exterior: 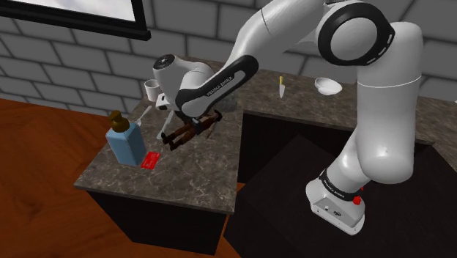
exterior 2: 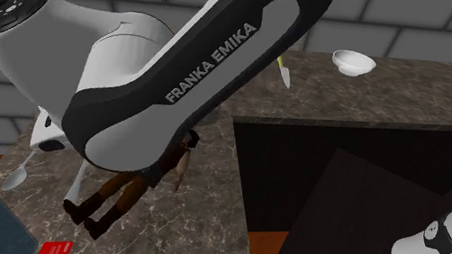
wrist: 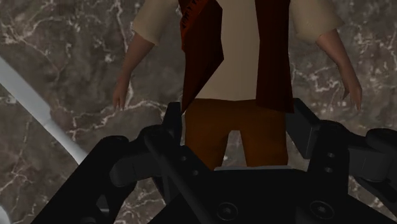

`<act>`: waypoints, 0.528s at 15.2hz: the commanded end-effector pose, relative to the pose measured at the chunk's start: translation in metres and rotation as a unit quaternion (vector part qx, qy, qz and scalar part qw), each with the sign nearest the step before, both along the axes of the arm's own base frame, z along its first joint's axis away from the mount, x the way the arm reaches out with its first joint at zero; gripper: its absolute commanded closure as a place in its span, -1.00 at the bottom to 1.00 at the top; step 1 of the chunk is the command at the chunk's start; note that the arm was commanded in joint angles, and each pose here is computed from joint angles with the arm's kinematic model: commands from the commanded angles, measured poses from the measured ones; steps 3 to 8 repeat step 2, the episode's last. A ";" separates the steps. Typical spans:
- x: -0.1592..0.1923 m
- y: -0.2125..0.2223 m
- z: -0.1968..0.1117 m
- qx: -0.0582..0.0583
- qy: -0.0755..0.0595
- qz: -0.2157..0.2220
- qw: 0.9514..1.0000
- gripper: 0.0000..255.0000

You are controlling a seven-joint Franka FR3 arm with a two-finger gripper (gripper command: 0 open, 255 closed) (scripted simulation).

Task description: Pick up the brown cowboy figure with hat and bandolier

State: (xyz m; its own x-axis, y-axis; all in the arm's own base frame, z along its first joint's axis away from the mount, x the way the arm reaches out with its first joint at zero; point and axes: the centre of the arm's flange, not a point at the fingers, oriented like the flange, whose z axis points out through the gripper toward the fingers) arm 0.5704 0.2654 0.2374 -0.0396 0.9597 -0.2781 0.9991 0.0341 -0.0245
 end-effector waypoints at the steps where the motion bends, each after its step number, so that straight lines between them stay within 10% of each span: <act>1: -0.001 0.001 0.006 0.000 0.000 0.000 1.000 1.00; 8: 0.000 0.001 0.006 0.000 0.000 0.000 1.000 1.00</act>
